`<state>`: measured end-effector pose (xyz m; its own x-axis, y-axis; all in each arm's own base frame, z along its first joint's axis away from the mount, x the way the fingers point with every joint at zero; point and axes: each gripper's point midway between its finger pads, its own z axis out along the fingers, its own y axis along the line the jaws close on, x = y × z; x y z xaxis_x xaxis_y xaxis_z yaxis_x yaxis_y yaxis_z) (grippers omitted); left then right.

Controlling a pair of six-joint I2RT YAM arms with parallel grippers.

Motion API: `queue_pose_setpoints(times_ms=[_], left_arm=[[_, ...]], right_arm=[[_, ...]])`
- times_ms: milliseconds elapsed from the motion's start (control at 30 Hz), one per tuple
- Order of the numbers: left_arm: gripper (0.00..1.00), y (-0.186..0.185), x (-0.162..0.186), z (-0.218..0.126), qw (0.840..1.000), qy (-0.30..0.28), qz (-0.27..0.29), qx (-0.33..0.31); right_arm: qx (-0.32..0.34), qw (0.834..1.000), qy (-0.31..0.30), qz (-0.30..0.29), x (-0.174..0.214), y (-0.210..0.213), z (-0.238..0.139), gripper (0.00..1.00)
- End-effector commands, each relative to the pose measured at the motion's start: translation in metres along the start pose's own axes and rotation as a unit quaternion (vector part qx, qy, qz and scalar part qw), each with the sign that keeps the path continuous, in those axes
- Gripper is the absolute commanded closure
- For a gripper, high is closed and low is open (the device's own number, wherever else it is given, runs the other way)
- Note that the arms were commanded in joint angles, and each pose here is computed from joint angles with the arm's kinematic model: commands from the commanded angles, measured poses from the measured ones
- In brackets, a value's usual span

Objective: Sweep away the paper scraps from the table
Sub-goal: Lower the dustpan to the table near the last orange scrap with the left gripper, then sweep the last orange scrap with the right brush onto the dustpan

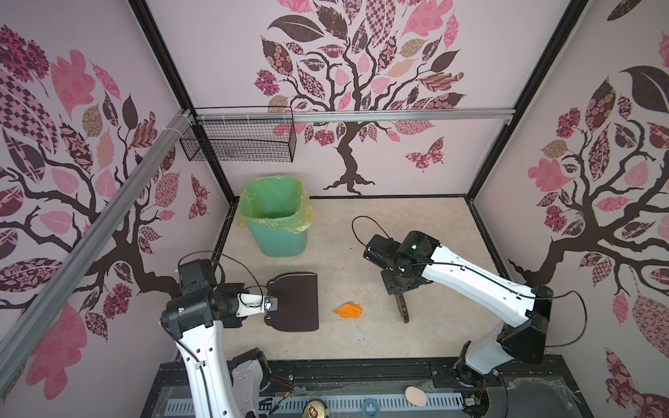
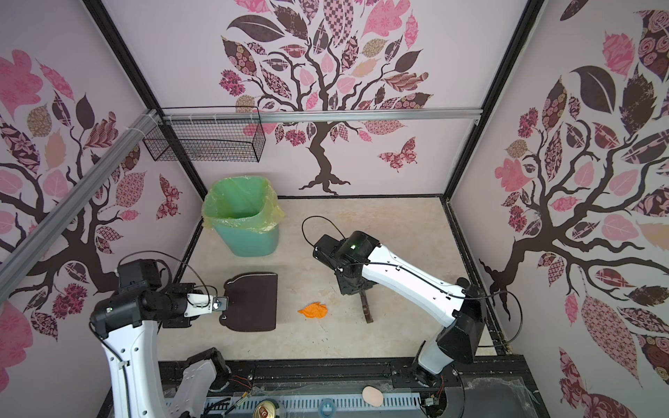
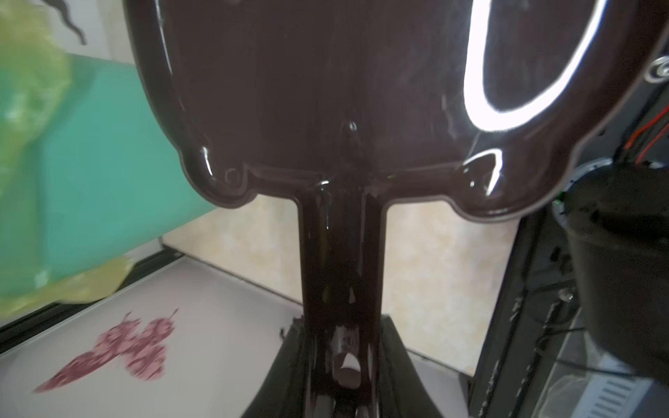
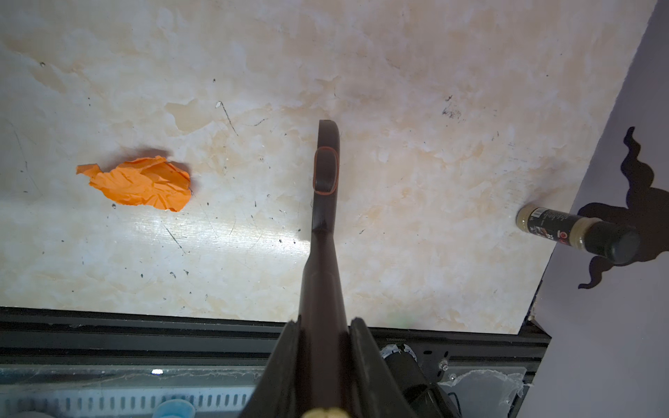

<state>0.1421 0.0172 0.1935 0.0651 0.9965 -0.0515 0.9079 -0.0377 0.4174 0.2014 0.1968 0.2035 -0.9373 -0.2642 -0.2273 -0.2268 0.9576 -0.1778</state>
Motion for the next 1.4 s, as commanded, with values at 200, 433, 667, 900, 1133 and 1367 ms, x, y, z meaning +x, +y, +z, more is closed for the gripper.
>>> queue_pose_setpoints(times_ms=[200, 433, 667, 900, 1133, 1367], left_arm=[[1.00, -0.018, 0.035, 0.085, 0.993, 0.076, 0.090, 0.013], [1.00, -0.005, 0.034, 0.103, 0.993, 0.083, 0.081, 0.030], [1.00, 0.005, 0.035, 0.110, 0.993, 0.088, 0.034, 0.066], [1.00, 0.008, 0.023, 0.111, 0.994, 0.085, 0.027, 0.056], [1.00, 0.003, 0.007, 0.113, 0.994, 0.083, 0.036, 0.059], [1.00, 0.004, 0.001, 0.117, 0.994, 0.077, 0.025, 0.068]], right_arm=[[0.013, 1.000, 0.016, 0.010, -0.003, 0.020, 0.003, 1.00], [0.004, 1.000, -0.001, 0.008, -0.022, 0.048, -0.001, 1.00], [-0.016, 1.000, -0.005, 0.004, -0.025, 0.070, 0.004, 1.00], [-0.042, 0.999, -0.009, -0.003, -0.025, 0.094, 0.001, 1.00], [-0.077, 0.997, -0.016, -0.006, -0.025, 0.131, -0.005, 1.00], [-0.127, 0.991, -0.019, -0.024, -0.023, 0.186, -0.010, 1.00]])
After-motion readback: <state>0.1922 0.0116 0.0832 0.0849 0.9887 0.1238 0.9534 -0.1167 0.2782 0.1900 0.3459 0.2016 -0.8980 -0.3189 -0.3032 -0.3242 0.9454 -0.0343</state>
